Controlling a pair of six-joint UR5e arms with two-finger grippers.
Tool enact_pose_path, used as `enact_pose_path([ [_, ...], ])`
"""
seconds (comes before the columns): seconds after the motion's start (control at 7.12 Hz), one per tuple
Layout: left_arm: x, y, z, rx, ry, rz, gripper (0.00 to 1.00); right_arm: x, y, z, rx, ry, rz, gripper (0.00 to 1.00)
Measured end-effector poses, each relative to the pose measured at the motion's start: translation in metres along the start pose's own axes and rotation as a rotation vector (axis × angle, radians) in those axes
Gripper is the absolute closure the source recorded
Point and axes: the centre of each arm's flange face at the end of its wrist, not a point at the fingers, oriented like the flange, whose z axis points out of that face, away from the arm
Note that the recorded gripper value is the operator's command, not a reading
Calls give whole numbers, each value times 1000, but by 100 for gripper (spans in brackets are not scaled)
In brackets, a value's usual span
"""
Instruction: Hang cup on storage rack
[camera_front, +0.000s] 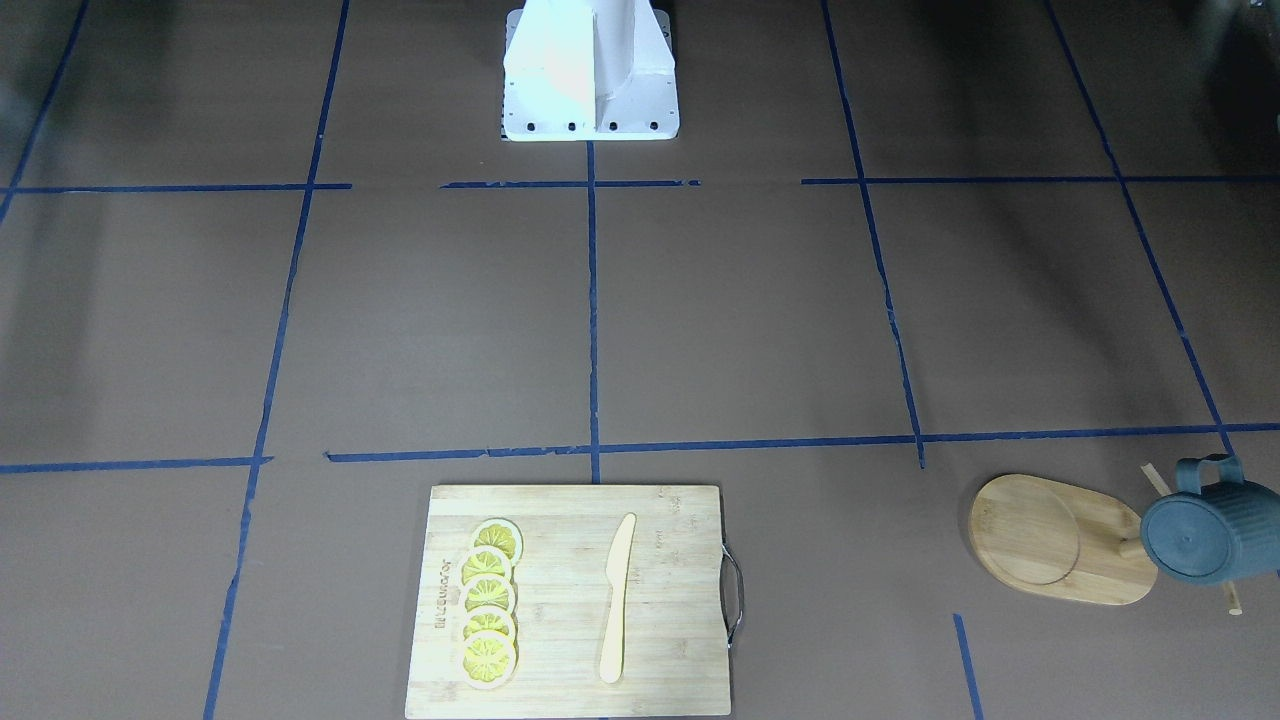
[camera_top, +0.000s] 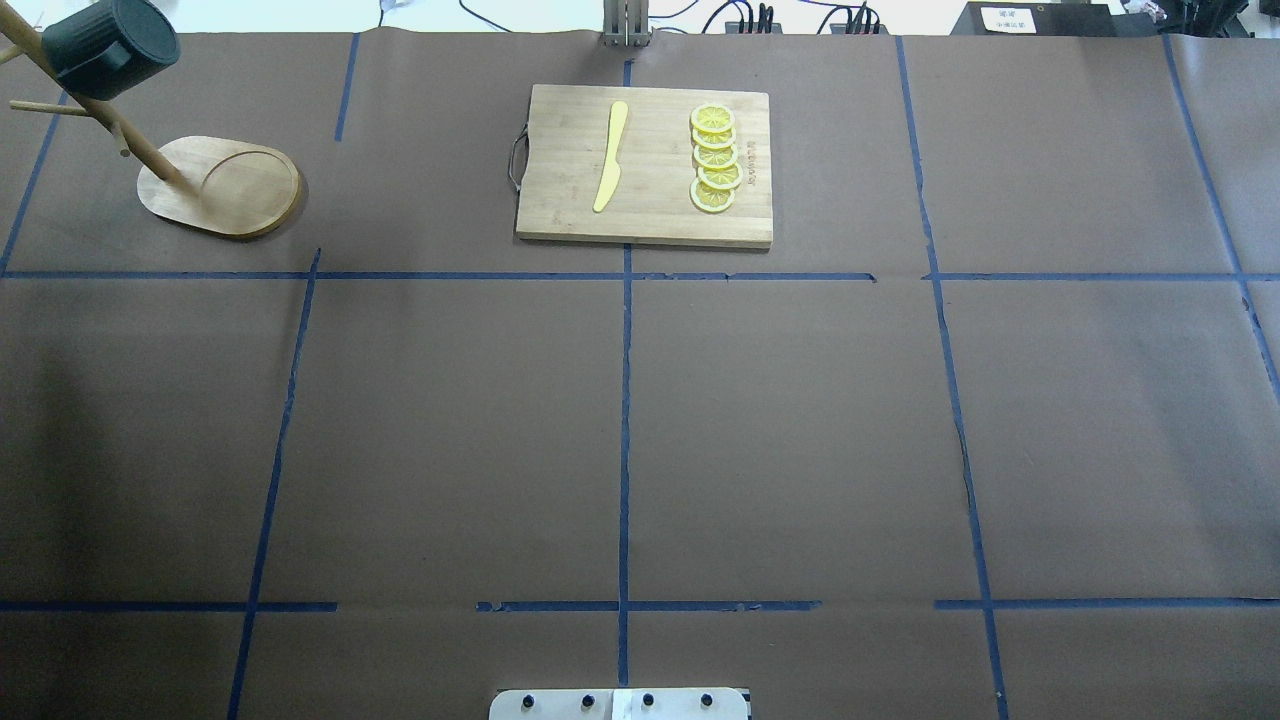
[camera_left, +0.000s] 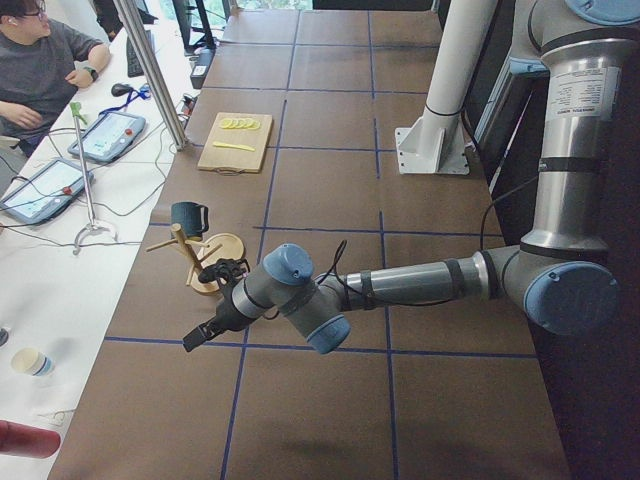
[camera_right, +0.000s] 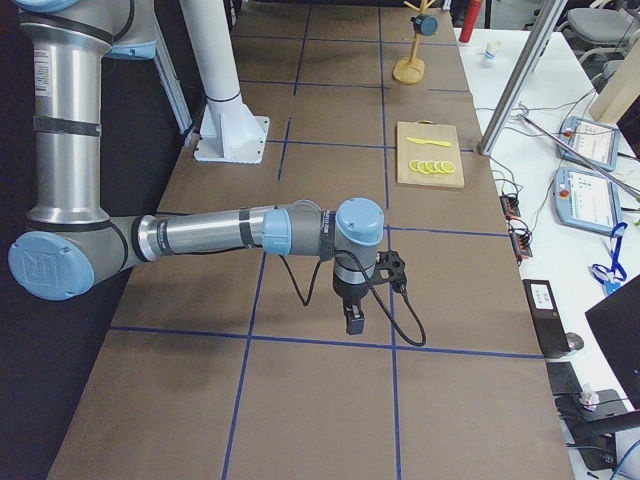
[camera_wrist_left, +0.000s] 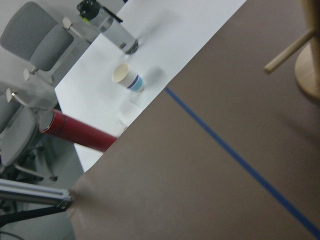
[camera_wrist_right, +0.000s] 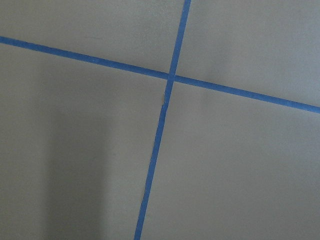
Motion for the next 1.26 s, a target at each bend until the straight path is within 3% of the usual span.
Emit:
enact_pose_path([
  [0.14,-9,5,0,-140,4,17,0,0,0,0,0,0,1,0],
  [0.28,-10,8,-4,-280,55,-14,0,0,0,0,0,-1,0,0],
  [0.42,-8,12,-15,-388,156,-116,0,0,0,0,-1,-1,0,0],
  [0.7,9,32,-38,-481,399,-444,0,0,1,1,-2,-1,2,0],
  [0.84,20,46,-45,-501,474,-564,0,1,2,1,-2,-1,2,0],
  [0.98,30,55,-54,-518,509,-657,0,1,2,1,-3,0,4,0],
  [1.26,45,70,-72,-539,520,-737,0,2,3,2,-5,0,17,0],
])
